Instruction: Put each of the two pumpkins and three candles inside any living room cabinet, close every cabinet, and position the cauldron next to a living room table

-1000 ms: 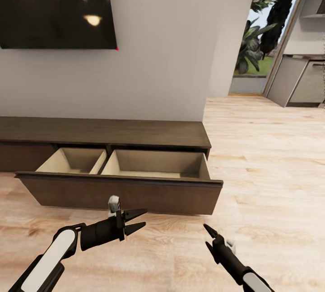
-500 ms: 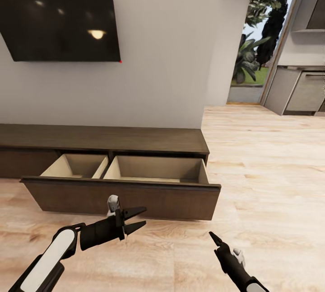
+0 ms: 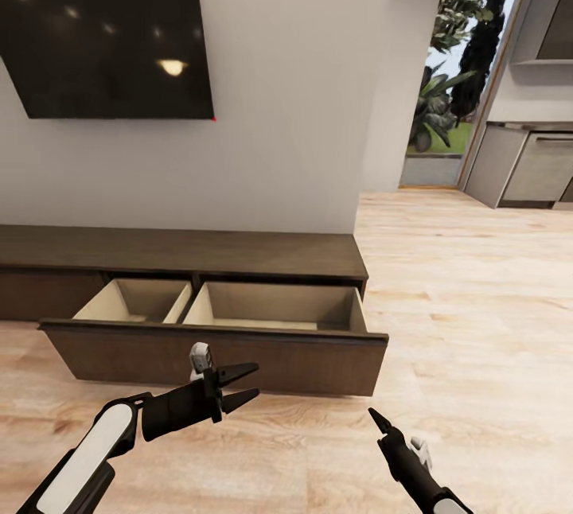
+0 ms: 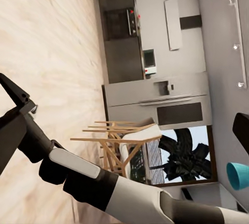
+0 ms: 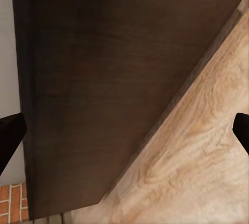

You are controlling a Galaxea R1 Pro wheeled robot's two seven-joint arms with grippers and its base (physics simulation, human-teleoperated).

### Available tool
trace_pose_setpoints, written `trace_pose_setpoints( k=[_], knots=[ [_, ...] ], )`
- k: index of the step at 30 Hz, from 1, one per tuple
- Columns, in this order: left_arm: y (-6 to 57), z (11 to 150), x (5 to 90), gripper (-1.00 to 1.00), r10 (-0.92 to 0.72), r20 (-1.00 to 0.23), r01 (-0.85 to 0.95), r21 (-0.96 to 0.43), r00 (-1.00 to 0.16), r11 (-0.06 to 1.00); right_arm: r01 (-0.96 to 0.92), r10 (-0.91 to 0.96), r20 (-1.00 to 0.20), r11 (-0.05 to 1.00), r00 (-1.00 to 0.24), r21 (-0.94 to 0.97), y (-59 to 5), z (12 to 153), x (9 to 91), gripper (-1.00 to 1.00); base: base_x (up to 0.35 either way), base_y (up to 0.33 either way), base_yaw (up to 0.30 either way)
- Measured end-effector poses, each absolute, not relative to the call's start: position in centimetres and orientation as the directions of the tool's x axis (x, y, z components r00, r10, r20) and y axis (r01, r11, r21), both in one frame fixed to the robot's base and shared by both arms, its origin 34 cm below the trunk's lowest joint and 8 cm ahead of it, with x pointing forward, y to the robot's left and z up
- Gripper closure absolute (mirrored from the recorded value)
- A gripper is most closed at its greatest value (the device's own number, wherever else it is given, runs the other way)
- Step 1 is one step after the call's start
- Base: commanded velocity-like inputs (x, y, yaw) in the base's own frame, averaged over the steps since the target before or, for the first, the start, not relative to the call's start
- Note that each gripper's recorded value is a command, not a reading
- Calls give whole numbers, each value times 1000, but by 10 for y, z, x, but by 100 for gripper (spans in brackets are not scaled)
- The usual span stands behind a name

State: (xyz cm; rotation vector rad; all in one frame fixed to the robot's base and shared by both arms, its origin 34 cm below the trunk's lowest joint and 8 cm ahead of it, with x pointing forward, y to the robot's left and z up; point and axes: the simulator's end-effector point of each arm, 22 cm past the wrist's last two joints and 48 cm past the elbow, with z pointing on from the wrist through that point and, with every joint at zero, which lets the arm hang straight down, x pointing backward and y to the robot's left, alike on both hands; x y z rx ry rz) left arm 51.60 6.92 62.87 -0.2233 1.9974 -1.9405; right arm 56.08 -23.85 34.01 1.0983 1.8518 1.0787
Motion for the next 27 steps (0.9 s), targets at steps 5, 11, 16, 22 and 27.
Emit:
trace_pose_setpoints(
  k=[5, 11, 16, 22, 27],
  knots=[
    [68, 639, 519, -100, -347, -136, 126, -991, -928, 52, 315, 911, -160, 289, -380, 904, -239, 350, 564, -100, -167, 0, 0],
    [68, 651, 522, -100, -345, -137, 124, -990, -929, 60, 316, 911, -157, 288, -381, 904, -239, 363, 566, -100, -278, 0, 2],
    [68, 656, 525, -100, -346, -137, 113, -990, -928, 89, 320, 912, -158, 289, -379, 902, -239, 374, 569, -100, -316, 0, 95],
    [68, 653, 525, -100, -344, -146, 113, -987, -928, 114, 316, 912, -160, 289, -377, 904, -240, 377, 570, -100, -319, -1, 176],
    [69, 655, 526, -100, -346, -154, 119, -985, -925, 122, 310, 912, -162, 289, -376, 906, -240, 380, 572, -100, -290, -82, 187]
  ],
)
